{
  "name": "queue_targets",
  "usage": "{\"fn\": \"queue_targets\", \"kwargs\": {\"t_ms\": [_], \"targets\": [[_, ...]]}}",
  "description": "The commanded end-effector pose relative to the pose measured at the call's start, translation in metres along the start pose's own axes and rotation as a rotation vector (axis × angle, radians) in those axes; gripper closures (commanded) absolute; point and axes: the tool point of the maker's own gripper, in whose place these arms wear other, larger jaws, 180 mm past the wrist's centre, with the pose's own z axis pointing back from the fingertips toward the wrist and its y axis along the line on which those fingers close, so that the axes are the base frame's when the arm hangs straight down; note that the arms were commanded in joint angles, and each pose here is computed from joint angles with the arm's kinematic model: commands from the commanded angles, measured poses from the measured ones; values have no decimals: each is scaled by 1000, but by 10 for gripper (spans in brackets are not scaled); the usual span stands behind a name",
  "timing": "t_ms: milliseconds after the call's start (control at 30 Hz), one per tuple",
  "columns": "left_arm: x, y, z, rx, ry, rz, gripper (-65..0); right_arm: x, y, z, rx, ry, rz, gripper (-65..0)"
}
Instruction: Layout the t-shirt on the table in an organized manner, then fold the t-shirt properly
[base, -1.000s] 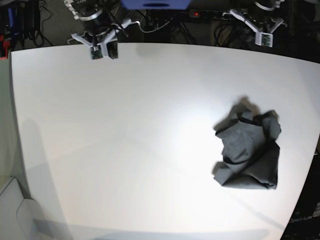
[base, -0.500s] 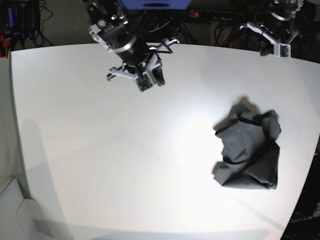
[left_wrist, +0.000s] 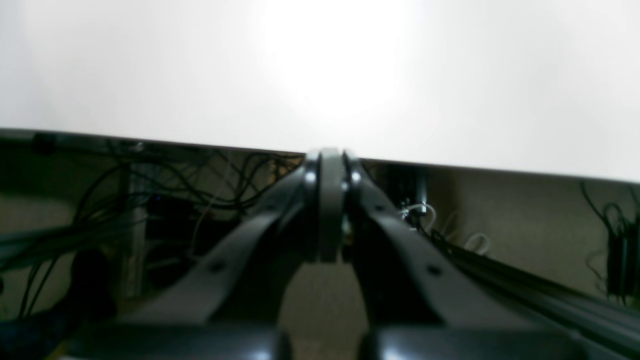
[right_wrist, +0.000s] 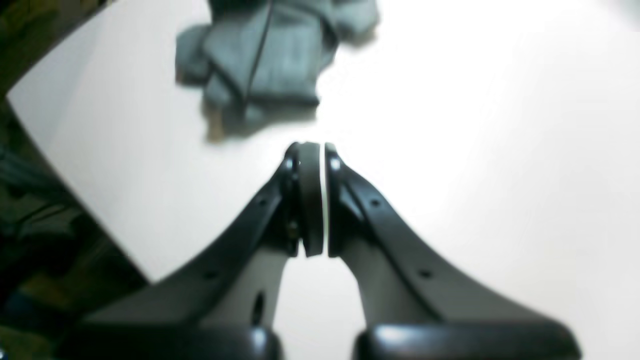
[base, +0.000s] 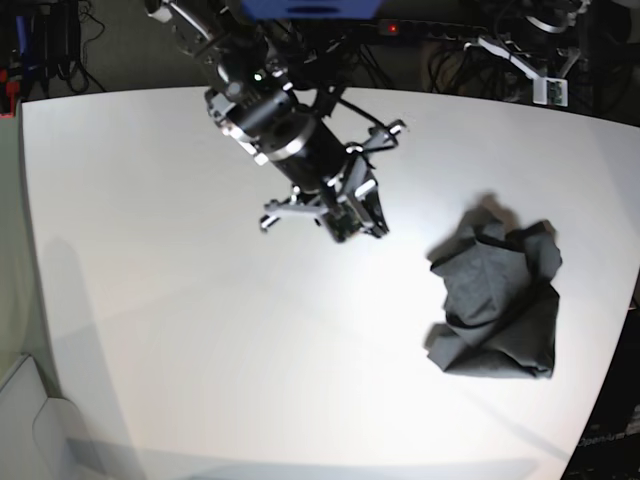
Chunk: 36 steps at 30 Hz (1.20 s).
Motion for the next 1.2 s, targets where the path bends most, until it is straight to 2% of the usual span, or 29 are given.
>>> {"fn": "queue_targets", "kwargs": {"t_ms": [0, 67, 333, 500, 600, 667, 767, 867, 967, 1167], "targets": [[6, 3, 4, 7, -26, -3, -4, 26, 0, 0, 6, -82, 15, -2], [5, 3, 5, 7, -23, -3, -4, 43, 0, -5, 11, -111, 33, -14], [9, 1, 5, 7, -34, -4, -4, 102, 23, -18, 101, -213, 166, -159], [14, 0, 8, 7, -42, -16, -4, 128, 37, -22, 155, -273, 238, -174], [9, 0, 7, 9, 13, -22, -4, 146, 44, -26, 182, -309, 292, -175], [9, 0, 5, 9, 34, -25, -4, 151, 41, -34, 178, -303, 321, -175], [13, 1, 2, 12, 31, -31, -4, 144, 34, -61, 175, -256, 351, -175], [16, 1, 0, 12, 25, -31, -4, 138, 31, -85, 190, -250, 363, -183], [17, 0, 0, 9, 21, -30, -4, 137, 27, -97, 196, -269, 358, -220], [21, 0, -2, 11, 12, -34, -4, 149, 31, -99, 222, -384, 333, -339]]}}
